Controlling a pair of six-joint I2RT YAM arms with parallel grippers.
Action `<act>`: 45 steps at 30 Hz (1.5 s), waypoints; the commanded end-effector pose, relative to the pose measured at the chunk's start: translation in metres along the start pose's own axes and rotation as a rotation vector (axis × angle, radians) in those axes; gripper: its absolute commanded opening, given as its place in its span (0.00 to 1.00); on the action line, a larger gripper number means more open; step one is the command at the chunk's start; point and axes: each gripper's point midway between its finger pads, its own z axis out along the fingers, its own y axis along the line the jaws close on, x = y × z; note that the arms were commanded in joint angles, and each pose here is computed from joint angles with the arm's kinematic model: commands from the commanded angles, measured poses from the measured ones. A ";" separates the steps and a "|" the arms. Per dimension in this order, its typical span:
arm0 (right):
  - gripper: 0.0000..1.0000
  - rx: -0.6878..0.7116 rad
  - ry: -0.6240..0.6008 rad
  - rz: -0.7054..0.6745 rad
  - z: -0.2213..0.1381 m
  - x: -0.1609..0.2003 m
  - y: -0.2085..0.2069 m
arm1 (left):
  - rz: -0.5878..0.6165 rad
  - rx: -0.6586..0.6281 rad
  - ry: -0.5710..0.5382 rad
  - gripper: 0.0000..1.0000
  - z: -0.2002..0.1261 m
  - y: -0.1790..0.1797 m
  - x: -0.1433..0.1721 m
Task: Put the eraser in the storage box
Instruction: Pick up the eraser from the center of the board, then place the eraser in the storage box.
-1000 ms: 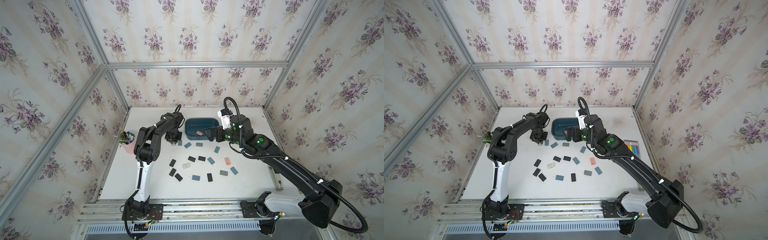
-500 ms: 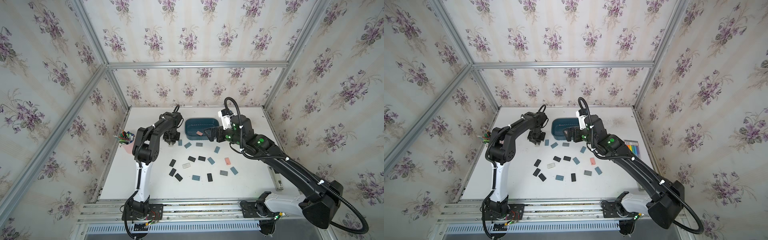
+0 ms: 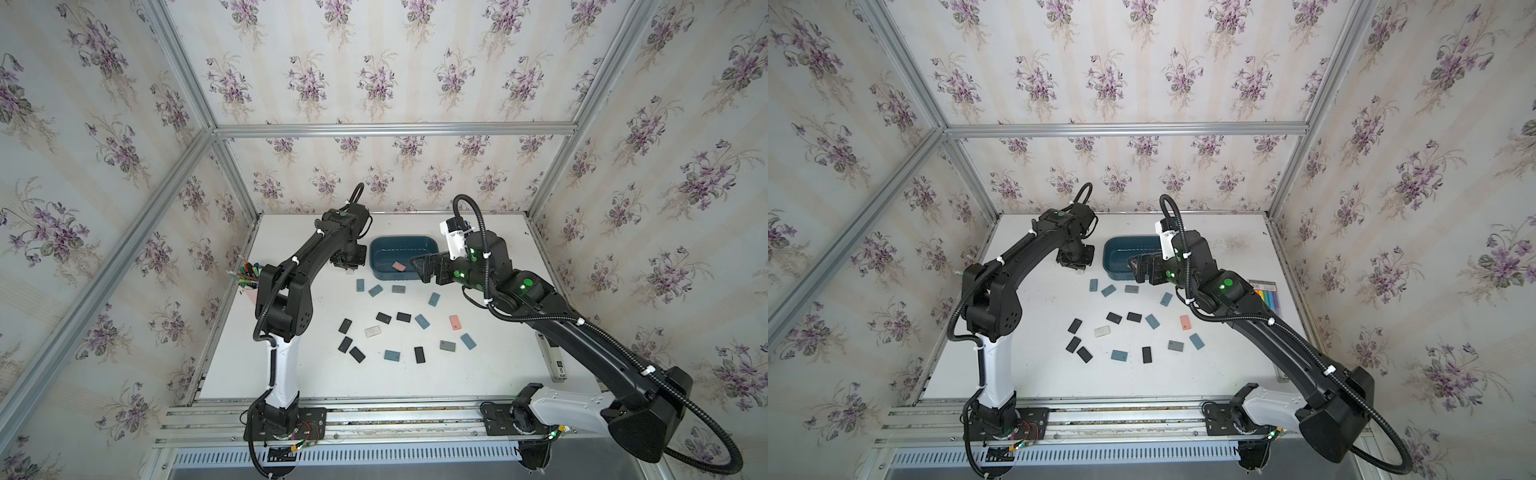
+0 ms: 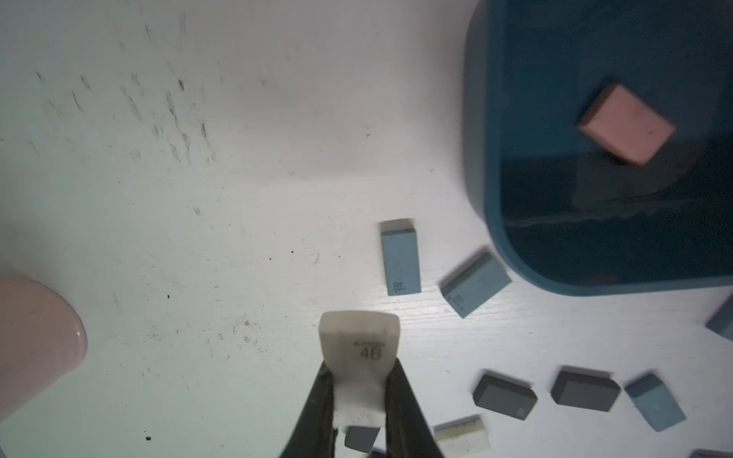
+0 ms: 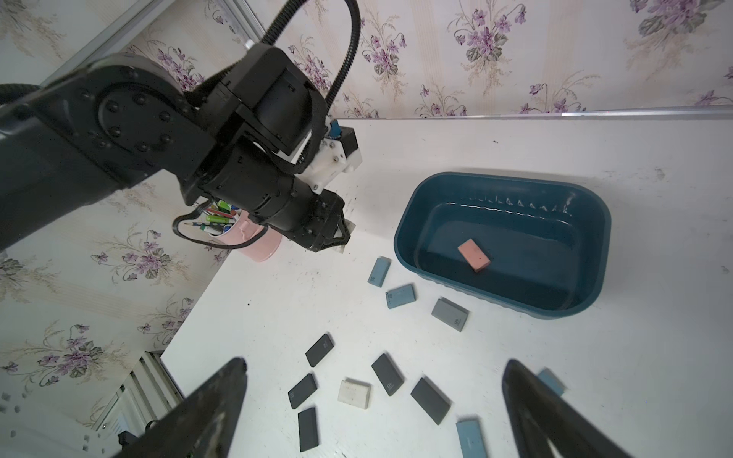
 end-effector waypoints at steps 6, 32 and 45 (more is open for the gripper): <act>1.00 0.029 -0.065 -0.008 -0.028 -0.012 -0.002 | 0.033 0.140 -0.105 0.00 -0.030 -0.075 -0.029; 1.00 0.046 -0.129 0.015 -0.080 -0.009 -0.006 | 0.079 0.149 -0.061 0.63 0.053 -0.144 -0.045; 1.00 0.043 -0.117 0.016 -0.077 -0.006 -0.006 | 0.097 0.101 -0.096 0.87 0.051 -0.145 -0.046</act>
